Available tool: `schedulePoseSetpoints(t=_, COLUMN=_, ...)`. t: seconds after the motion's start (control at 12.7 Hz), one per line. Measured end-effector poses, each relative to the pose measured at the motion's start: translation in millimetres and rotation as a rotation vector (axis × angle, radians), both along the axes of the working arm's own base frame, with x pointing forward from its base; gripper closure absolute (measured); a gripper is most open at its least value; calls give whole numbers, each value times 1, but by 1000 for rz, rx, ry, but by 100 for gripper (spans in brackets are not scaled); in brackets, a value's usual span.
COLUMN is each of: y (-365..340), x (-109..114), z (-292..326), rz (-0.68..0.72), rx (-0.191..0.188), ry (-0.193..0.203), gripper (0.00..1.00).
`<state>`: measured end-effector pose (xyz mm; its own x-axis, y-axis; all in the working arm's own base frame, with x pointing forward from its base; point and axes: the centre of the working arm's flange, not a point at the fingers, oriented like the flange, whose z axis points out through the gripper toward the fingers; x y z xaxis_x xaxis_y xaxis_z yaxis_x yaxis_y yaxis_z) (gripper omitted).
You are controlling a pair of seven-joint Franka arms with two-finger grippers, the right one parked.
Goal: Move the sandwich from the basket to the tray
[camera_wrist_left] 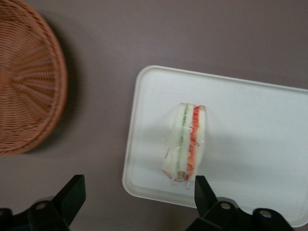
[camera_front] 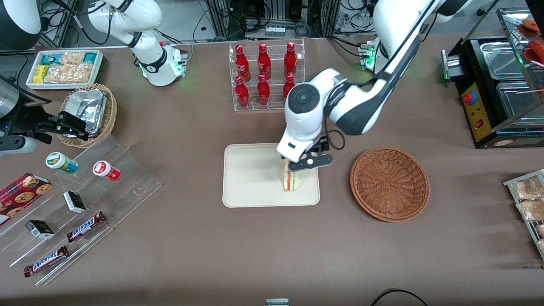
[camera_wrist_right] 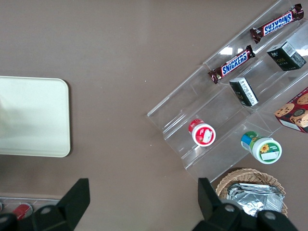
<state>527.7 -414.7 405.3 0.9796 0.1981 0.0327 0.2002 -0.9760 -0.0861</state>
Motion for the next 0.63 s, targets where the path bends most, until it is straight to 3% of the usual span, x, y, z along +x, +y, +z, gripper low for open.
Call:
schedulePoseSetpoints(t=0.31, y=66, x=22, z=77, rz=110, rx=-19, ry=-67, gripper=0)
schedulePoseSetpoints(t=0.63, y=75, x=13, z=112, rz=127, rx=6, ry=-71, gripper=0)
